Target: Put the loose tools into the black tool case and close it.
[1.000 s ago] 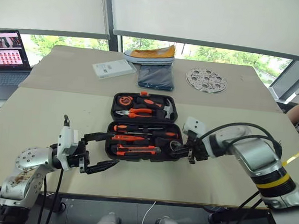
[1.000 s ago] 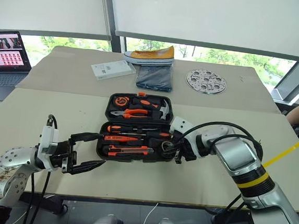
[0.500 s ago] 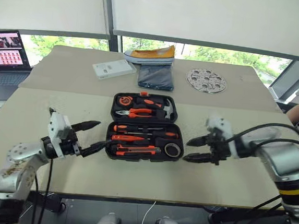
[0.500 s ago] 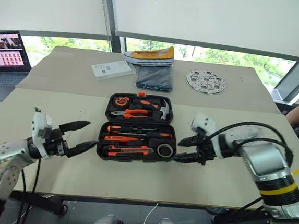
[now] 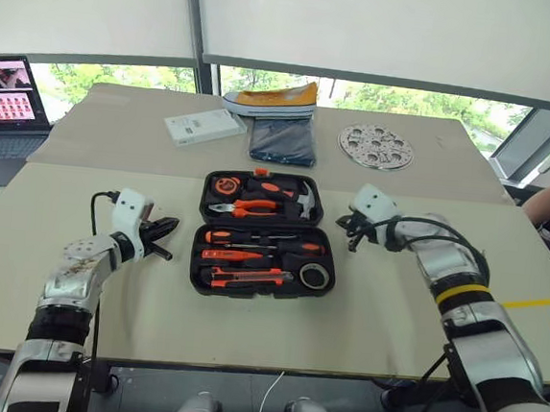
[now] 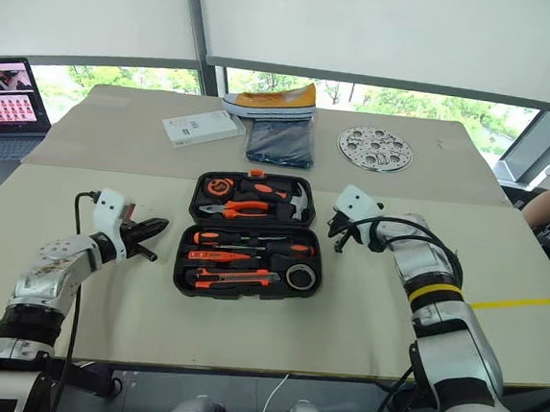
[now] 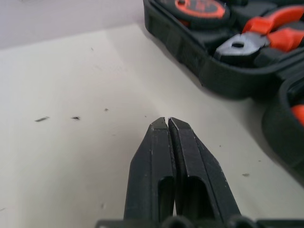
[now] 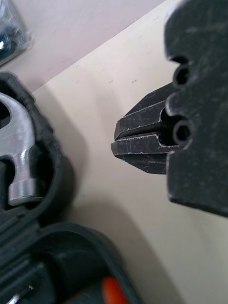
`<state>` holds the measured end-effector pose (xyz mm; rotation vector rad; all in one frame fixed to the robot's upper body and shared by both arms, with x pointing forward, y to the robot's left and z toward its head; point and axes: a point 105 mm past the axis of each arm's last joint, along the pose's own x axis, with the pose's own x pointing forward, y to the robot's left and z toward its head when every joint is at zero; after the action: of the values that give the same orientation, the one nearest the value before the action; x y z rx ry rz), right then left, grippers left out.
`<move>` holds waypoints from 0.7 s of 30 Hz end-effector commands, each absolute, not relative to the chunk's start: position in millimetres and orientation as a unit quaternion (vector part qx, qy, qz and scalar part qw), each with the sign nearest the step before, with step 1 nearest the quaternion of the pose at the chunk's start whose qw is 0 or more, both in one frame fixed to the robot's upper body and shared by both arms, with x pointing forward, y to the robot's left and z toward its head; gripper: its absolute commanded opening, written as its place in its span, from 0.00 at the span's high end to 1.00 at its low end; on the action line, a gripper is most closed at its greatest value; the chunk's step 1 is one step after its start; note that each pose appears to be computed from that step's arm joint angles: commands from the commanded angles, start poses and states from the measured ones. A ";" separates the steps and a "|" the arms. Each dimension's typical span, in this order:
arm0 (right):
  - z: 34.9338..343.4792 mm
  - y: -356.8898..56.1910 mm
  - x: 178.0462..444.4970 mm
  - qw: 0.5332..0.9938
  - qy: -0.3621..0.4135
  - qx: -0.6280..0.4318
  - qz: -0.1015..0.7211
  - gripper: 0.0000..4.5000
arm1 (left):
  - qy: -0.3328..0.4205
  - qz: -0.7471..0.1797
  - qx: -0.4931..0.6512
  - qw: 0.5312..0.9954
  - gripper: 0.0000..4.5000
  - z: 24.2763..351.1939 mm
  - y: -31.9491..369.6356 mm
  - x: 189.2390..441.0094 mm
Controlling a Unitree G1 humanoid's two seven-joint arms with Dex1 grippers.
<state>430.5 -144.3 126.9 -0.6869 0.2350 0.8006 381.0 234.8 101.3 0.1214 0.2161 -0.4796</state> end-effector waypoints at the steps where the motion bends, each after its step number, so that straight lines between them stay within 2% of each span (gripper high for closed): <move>1: 137.5 -126.9 430.4 0.848 0.082 -0.307 0.425 0.99 | 0.087 -0.287 0.089 0.950 0.99 109.7 212.4 388.3; 5: 129.4 -119.7 420.1 0.825 0.101 -0.286 0.477 0.99 | 0.095 -0.346 0.098 0.928 0.99 108.7 180.2 391.2; 7: 129.1 -116.3 413.9 0.816 0.099 -0.272 0.500 0.99 | 0.113 -0.372 0.099 0.916 0.99 105.3 171.3 388.5; 12: 131.5 -118.0 396.7 0.800 0.086 -0.259 0.535 0.99 | 0.101 -0.409 0.092 0.902 0.99 111.6 158.7 379.2; 21: 120.3 -148.2 367.5 0.821 0.111 -0.240 0.507 0.99 | 0.118 -0.436 0.131 0.882 0.99 98.4 147.7 351.4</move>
<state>370.8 -156.8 104.9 -0.5147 0.3015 1.0507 356.3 167.2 92.1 0.2512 0.2756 -0.8433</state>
